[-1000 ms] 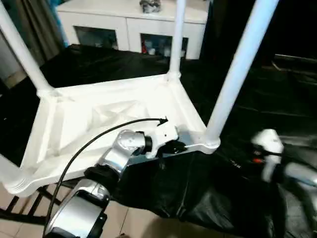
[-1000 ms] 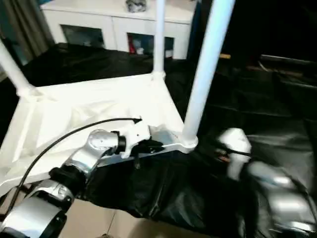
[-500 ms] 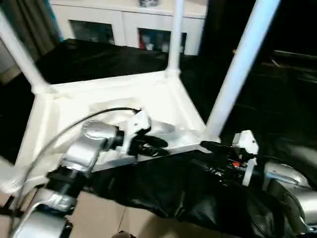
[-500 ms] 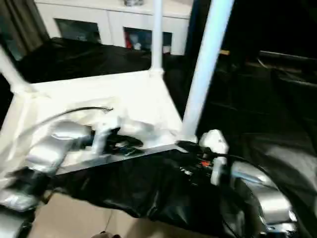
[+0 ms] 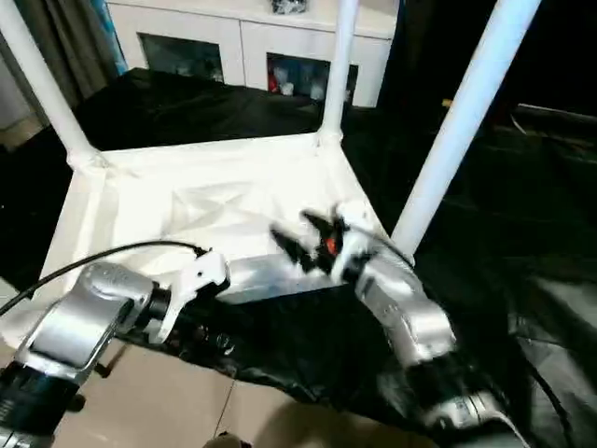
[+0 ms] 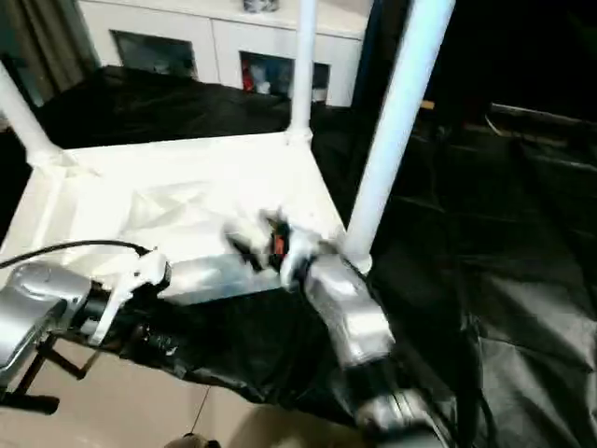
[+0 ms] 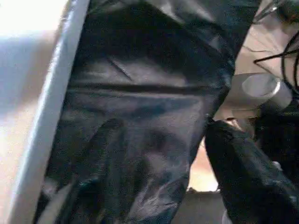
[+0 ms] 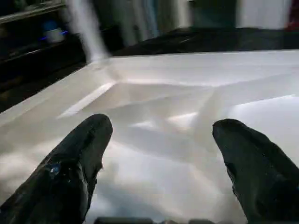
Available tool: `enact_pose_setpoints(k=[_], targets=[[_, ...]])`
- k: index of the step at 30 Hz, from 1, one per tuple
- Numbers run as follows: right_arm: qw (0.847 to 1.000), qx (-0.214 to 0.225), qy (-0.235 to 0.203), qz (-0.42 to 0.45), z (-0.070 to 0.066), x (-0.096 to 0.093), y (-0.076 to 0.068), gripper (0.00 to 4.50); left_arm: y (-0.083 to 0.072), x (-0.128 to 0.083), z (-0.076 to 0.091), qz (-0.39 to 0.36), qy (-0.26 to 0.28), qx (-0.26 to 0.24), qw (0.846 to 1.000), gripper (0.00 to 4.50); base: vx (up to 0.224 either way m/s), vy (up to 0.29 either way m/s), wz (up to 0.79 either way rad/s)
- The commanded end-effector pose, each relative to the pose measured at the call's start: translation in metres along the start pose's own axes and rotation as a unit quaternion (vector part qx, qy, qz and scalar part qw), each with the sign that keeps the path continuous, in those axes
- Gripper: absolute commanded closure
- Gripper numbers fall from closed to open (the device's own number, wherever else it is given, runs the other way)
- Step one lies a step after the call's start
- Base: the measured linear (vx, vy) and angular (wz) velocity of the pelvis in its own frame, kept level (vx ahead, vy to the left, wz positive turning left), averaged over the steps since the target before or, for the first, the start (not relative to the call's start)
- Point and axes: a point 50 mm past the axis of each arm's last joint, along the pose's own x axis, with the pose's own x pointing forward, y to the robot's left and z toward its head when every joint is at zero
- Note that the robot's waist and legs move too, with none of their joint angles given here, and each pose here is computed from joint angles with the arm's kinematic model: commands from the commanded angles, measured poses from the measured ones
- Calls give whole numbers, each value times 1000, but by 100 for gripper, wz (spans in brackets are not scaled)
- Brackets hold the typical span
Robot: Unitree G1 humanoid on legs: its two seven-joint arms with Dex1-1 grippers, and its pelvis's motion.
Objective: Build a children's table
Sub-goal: Rotate table base
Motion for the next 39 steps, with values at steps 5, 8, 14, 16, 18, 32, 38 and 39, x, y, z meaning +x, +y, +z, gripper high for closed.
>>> enact_pose_setpoints(k=[5,8,14,16,18,32,38,39], targets=[[985,-14,-21,-170,7,-2,-40,53,4,0,1,38,14,21,999,81,0,0,0],[972,-14,-29,-233,10,-9,-60,53,7,0,1,61,19,31,997,62,0,0,0],[938,-34,-41,-341,21,-36,-105,53,20,6,5,108,18,55,992,27,0,0,0],[930,-40,-44,-362,25,-44,-115,53,23,7,7,121,14,68,990,13,0,0,0],[921,-46,-49,-384,29,-52,-125,53,27,9,10,136,11,77,988,5,0,0,0],[943,-104,-62,-309,44,-82,-146,53,51,31,44,321,-262,32,910,5,0,0,0],[973,-124,-90,-170,40,-71,-103,4,46,14,18,405,-314,-30,858,0,0,0,0],[977,-124,-91,-151,38,-73,-95,4,44,10,9,429,-317,-41,845,0,0,0,0]])
